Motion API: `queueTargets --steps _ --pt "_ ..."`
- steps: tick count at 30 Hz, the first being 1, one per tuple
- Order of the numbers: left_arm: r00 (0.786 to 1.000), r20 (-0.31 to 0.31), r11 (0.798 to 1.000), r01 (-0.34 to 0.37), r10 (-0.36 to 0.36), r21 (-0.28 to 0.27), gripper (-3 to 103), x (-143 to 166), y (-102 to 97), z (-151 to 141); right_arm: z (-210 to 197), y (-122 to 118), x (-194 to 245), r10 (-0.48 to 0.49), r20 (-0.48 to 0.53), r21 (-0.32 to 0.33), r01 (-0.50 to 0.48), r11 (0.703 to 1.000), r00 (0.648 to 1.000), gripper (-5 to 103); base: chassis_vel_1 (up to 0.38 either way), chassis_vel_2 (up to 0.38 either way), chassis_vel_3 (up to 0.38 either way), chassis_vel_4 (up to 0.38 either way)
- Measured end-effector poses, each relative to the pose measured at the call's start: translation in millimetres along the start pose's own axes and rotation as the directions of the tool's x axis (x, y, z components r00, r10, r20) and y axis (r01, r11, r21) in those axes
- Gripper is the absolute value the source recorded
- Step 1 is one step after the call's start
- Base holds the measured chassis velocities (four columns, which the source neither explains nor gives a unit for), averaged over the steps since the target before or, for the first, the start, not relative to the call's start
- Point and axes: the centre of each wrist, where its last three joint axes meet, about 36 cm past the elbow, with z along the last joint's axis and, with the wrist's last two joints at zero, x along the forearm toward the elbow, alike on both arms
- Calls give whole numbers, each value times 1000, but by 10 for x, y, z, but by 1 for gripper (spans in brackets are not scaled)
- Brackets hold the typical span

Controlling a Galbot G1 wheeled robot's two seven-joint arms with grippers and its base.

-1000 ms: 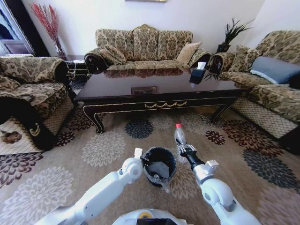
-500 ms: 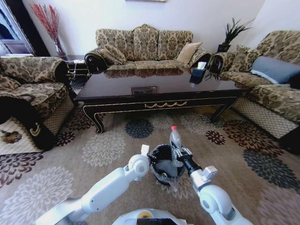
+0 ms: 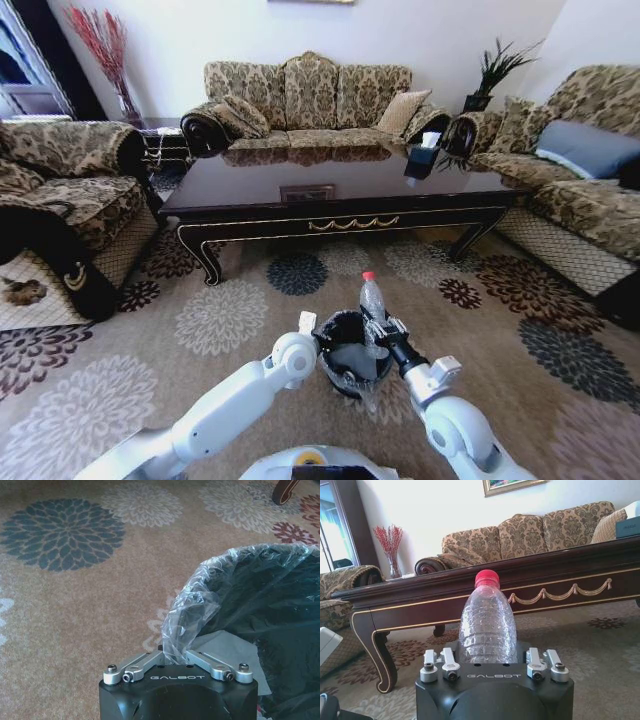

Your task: Move to the front of the table and pick up the trash from the floor, then place it into the trash bin.

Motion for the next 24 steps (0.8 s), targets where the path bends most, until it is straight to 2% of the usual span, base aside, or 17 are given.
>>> queueTargets --steps 1,2,5,6,8,11,14,19,20,22,23,24 --pt "1000 1 1000 1 -1 0 0 0 2 -3 1 2 3 -1 -1 -1 1 1000 1000 61 0 0 0 0" --pt "1000 1 1000 2 -2 0 0 0 7 -5 4 4 8 -1 -2 -1 1 1000 1000 67 0 0 0 0" --pt "1000 2 1000 7 -7 1 0 0 25 -10 10 7 14 -1 -4 -1 1 1000 1000 72 0 0 0 0" --pt "1000 3 1000 11 -11 2 0 0 40 -10 13 9 17 -1 -4 0 1 1000 1000 83 0 0 0 0" --pt "1000 2 1000 13 -13 3 0 0 52 -9 15 10 19 0 -5 1 0 1000 1000 83 0 0 0 0" --pt "1000 2 1000 18 -18 8 0 6 78 3 21 16 22 0 -5 4 0 1000 1000 97 0 0 0 0" --pt "1000 4 1000 20 -20 11 0 26 98 8 24 20 24 1 -5 5 -1 1000 1000 99 0 0 0 0" --pt "999 16 998 46 -47 32 0 86 245 -5 -7 -1 30 8 6 15 -8 1000 1000 100 0 0 0 0" --pt "995 40 993 88 -92 81 0 146 397 -49 -33 -28 35 16 18 22 -16 1000 1000 100 0 0 0 0" --pt "991 49 986 122 -128 116 0 179 516 -77 -36 -39 42 19 22 25 -20 999 1000 100 0 0 0 0" --pt "991 49 986 122 -128 116 0 179 516 -77 -36 -39 42 19 22 25 -20 999 1000 100 0 0 0 0" --pt "987 51 980 142 -151 142 0 207 614 -91 -35 -44 48 22 24 27 -22 999 999 100 0 0 0 0"
